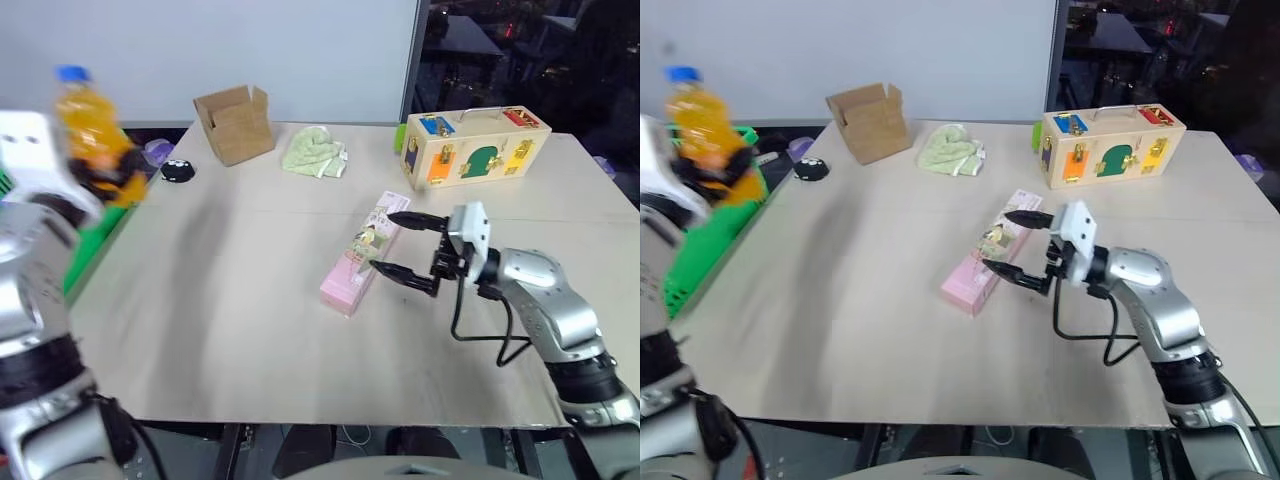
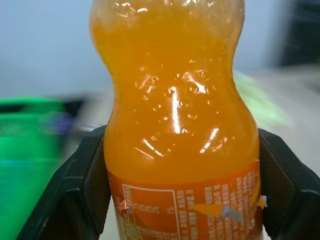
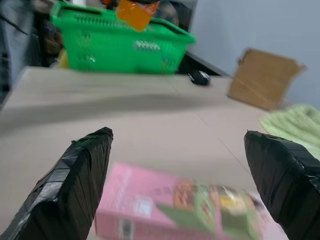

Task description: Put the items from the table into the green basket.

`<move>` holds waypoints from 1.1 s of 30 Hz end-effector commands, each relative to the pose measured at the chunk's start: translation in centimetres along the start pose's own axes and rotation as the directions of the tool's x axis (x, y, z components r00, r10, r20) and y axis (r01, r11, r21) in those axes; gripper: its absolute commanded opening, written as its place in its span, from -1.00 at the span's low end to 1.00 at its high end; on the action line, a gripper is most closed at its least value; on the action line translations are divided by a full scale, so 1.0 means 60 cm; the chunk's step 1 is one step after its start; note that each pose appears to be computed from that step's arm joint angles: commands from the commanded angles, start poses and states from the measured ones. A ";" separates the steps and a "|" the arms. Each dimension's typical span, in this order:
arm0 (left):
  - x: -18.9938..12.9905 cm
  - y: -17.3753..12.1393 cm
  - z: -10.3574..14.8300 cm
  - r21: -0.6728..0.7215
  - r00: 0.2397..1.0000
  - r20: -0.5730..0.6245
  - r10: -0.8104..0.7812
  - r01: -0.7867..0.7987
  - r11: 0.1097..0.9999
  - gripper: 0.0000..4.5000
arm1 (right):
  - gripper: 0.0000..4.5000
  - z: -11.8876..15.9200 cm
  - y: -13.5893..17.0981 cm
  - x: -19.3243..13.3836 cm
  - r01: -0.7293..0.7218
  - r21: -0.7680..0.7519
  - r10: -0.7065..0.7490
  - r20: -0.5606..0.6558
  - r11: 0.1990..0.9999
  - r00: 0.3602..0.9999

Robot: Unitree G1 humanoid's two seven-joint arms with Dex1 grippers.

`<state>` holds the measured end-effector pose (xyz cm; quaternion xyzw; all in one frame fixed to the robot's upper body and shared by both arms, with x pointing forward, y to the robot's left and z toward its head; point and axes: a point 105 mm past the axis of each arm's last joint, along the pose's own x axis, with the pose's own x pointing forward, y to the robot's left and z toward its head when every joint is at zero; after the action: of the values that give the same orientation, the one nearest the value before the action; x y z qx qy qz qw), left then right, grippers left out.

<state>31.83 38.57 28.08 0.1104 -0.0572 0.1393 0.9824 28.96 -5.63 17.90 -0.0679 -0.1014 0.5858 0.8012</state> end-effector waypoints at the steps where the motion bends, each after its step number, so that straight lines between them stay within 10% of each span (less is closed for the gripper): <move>1: 0.008 0.088 0.032 0.055 0.987 0.070 0.147 -0.151 0.987 0.38 | 1.00 0.045 0.008 0.031 -0.053 -0.031 0.056 0.093 0.998 0.994; 21: -0.023 0.263 -0.071 0.262 0.898 -0.147 0.415 -0.370 0.892 0.38 | 1.00 0.112 0.044 0.115 -0.172 -0.050 0.178 0.174 0.984 0.969; 22: -0.028 0.267 -0.074 0.276 0.892 -0.150 0.426 -0.376 0.885 0.60 | 1.00 0.114 0.045 0.114 -0.178 -0.051 0.184 0.183 0.983 0.966; 25: -0.032 0.269 -0.074 0.255 0.898 -0.138 0.417 -0.374 0.891 0.97 | 1.00 0.120 0.050 0.112 -0.196 -0.055 0.203 0.201 0.979 0.958; 33: 0.027 0.124 0.004 0.080 0.995 0.029 -0.096 0.093 0.992 0.97 | 1.00 0.099 0.023 0.079 -0.127 -0.040 0.132 0.153 0.991 0.979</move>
<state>30.15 48.96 27.65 0.1492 -0.0241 0.1744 0.9730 27.50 0.46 22.75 -0.0376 -0.1443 0.6534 0.7422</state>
